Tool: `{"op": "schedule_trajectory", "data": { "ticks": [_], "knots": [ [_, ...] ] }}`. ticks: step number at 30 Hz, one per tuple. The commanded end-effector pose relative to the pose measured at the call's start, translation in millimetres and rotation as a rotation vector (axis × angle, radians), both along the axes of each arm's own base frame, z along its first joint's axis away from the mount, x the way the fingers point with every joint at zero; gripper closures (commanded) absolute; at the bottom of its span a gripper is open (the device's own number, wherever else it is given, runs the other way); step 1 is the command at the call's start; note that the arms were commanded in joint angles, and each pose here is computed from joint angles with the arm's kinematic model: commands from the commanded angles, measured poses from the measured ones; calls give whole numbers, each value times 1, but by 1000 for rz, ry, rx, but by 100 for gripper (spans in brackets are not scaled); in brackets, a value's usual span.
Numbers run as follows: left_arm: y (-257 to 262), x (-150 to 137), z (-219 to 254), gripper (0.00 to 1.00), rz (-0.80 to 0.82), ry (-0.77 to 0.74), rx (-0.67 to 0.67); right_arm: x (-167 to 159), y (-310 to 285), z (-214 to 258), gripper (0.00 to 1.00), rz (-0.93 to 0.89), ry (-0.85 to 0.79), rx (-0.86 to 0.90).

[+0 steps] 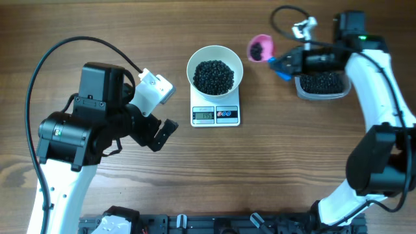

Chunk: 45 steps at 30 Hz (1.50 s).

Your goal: Scoop item into bowl and weigh 150g on scale

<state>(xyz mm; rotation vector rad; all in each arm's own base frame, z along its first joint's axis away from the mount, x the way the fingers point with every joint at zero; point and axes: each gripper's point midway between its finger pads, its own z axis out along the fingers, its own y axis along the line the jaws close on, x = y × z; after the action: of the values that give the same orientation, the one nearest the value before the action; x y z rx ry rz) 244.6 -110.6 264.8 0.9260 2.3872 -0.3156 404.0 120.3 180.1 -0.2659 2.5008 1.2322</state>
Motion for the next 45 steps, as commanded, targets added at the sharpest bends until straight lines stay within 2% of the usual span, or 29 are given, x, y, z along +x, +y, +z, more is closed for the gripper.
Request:
{"op": "schedule_trajectory", "data": {
  "ticks": [1,7,12,15,28,31,34,37,45],
  "knots": [
    [-1,3,5,0,3,-12,-7,-1,36,13,96,51,-57,-26],
    [-1,3,5,0,3,-12,-7,-1,76,-2,96,106,-140,-197],
    [-1,3,5,0,3,-12,-7,9,83,-13,96,74,-245,-423],
    [-1,3,5,0,3,-12,-7,9,87,-12,96,120,-320,-484],
    [-1,3,5,0,3,-12,-7,16,89,13,96,111,-440,-525],
    [-1,3,5,0,3,-12,-7,15,78,6,96,140,-463,-630],
    [-1,3,5,0,3,-12,-7,10,85,6,96,145,-439,-579],
    [-1,3,5,0,3,-12,-7,13,79,5,96,135,-448,-621],
    [-1,3,5,0,3,-12,-7,6,96,9,96,157,-430,-526]
  ]
}}
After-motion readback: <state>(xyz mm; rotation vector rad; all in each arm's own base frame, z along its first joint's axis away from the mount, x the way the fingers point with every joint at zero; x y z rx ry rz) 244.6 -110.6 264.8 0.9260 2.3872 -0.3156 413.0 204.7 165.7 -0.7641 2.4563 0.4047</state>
